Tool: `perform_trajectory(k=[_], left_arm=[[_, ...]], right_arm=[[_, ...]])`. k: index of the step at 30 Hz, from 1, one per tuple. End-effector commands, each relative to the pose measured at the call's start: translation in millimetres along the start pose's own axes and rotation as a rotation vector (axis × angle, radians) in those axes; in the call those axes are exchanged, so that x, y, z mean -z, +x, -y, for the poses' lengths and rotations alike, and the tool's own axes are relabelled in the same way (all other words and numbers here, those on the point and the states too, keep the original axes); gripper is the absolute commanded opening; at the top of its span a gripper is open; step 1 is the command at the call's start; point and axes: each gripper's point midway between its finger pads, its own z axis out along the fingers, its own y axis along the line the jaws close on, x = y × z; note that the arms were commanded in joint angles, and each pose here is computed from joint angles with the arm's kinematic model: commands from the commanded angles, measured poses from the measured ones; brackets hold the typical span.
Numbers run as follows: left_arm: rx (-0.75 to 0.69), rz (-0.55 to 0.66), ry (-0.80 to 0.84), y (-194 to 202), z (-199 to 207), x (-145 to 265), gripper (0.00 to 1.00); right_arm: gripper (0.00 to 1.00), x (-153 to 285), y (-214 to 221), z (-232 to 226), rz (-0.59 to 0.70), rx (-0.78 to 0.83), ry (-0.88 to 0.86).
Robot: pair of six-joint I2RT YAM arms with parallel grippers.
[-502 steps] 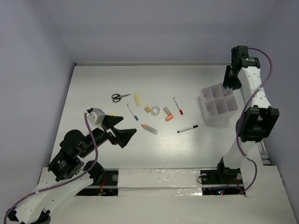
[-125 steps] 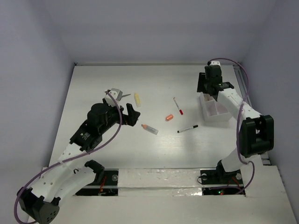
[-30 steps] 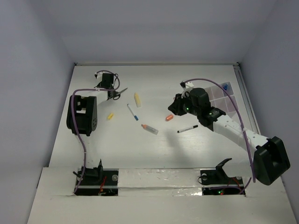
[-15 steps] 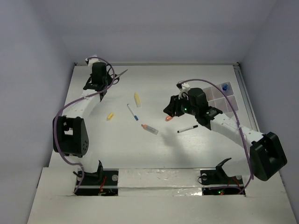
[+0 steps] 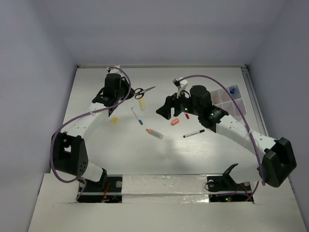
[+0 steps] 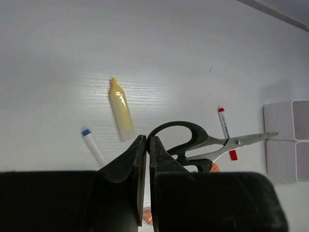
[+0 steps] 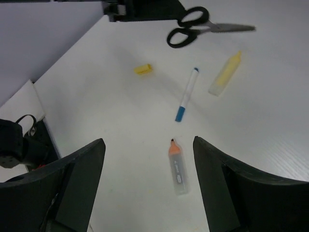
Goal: Sort the stationery into containers
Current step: Pick up the scissors from the center of the board.
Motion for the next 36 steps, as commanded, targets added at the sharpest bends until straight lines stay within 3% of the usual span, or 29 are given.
perform_trajectory(k=[1, 4, 6, 8, 11, 15, 22, 29, 36], left_arm=[[-0.103, 0.015, 0.072, -31, 33, 22, 0.00], [-0.259, -0.056, 0.039, -19, 41, 30, 0.00], [-0.358, -0.050, 0.014, -20, 41, 41, 0.00], [-0.423, -0.045, 0.024, -13, 41, 48, 0.00], [-0.496, 0.004, 0.009, -14, 37, 64, 0.00], [-0.557, 0.036, 0.041, -7, 48, 80, 0.00], [-0.638, 0.072, 0.124, 8, 79, 92, 0.00], [-0.644, 0.100, 0.149, 9, 89, 97, 0.00], [-0.645, 0.107, 0.172, 10, 95, 97, 0.00]], right_arm=[[0.78, -4, -35, -27, 0.058, 0.302, -0.058], [0.72, -1, -48, -12, 0.000, 0.454, 0.024], [0.70, 2, -59, 2, 0.006, 0.460, 0.068], [0.70, 14, -96, -8, 0.032, 0.412, 0.009], [0.73, 12, -115, -21, 0.005, 0.337, -0.076], [0.80, 7, -132, -7, -0.029, 0.258, -0.061], [0.78, -27, -98, -8, -0.204, 0.038, -0.245], [0.77, -38, -77, -13, -0.239, -0.035, -0.321], [0.66, -47, -42, -23, -0.307, -0.095, -0.397]])
